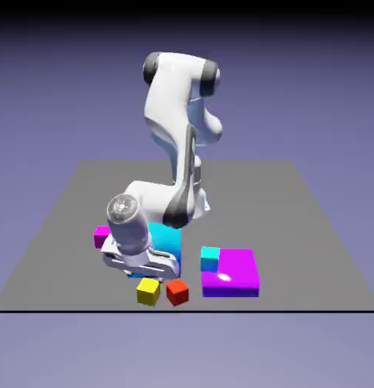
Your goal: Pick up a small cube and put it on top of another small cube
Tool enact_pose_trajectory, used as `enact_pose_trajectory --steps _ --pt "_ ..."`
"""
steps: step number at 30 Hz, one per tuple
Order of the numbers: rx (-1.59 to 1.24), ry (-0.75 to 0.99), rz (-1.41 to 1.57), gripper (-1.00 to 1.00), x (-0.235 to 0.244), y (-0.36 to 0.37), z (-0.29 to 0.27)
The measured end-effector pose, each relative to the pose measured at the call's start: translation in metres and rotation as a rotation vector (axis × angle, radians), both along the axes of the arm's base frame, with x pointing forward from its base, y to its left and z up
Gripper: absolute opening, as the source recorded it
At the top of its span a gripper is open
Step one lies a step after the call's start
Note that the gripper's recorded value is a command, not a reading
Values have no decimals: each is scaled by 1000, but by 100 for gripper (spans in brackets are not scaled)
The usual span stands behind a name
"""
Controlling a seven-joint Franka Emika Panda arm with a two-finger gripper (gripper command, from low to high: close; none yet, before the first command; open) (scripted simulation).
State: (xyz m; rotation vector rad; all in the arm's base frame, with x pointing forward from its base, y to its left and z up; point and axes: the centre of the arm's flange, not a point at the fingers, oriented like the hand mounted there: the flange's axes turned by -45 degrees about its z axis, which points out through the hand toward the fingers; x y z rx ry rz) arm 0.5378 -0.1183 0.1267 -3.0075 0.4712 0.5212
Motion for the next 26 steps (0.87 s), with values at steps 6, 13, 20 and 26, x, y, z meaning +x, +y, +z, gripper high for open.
enact_pose_trajectory --steps 6,13,20,26 --pt "3 -1 -1 -100 13 -4 53" --pt "44 0 402 -100 -11 127 130" --pt "2 0 695 -100 -55 205 161" --pt "0 0 696 100 -68 200 111"
